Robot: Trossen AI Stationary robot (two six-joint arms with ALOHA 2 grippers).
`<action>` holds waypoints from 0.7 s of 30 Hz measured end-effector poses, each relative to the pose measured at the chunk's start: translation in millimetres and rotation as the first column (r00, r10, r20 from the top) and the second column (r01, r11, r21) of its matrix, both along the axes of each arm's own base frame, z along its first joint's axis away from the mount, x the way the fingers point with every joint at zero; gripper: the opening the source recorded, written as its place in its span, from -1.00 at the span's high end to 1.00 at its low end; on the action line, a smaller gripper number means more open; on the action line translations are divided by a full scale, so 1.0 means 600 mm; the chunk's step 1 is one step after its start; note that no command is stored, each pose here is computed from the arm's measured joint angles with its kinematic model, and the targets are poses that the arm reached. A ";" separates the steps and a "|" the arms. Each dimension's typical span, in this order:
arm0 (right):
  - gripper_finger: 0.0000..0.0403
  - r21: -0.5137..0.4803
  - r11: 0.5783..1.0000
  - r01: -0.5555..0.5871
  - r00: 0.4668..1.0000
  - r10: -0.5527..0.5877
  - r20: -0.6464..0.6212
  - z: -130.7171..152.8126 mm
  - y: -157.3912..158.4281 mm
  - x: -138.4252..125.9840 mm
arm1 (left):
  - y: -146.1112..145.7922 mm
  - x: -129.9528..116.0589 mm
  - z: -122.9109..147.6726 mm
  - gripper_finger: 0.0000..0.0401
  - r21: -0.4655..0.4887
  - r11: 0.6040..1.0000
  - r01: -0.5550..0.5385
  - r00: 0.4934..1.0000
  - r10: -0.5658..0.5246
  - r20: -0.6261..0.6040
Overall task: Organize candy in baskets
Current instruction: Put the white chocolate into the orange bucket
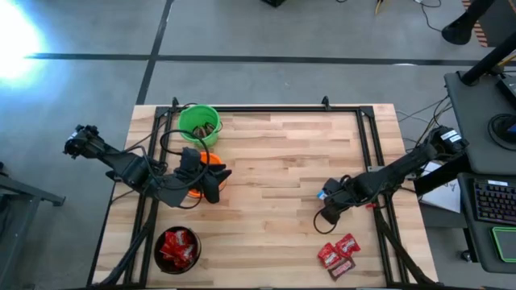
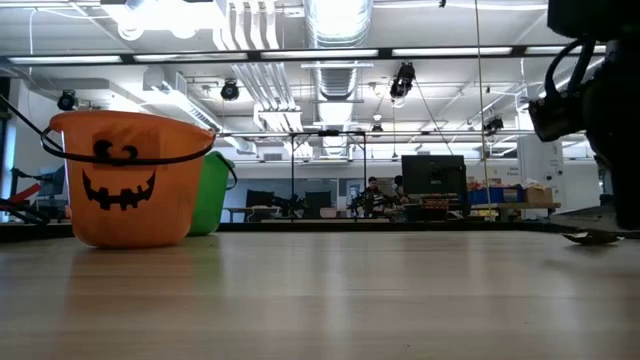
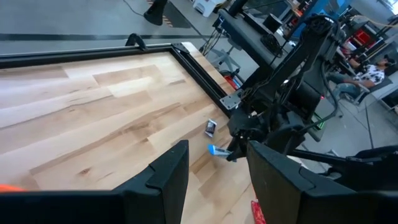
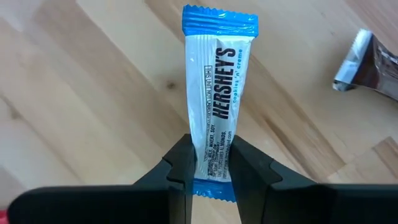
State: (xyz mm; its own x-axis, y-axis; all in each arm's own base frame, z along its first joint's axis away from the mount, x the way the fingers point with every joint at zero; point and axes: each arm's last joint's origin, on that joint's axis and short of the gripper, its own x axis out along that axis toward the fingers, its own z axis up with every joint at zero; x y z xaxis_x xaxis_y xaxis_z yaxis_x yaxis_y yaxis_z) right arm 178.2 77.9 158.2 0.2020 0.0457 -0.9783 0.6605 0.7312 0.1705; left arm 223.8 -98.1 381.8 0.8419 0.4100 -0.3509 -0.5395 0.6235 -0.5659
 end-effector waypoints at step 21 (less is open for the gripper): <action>0.65 -0.025 0.998 0.055 0.942 -0.044 0.333 0.142 0.007 0.083 | 0.022 -0.040 0.029 0.27 0.104 0.993 0.053 0.999 -0.053 -0.008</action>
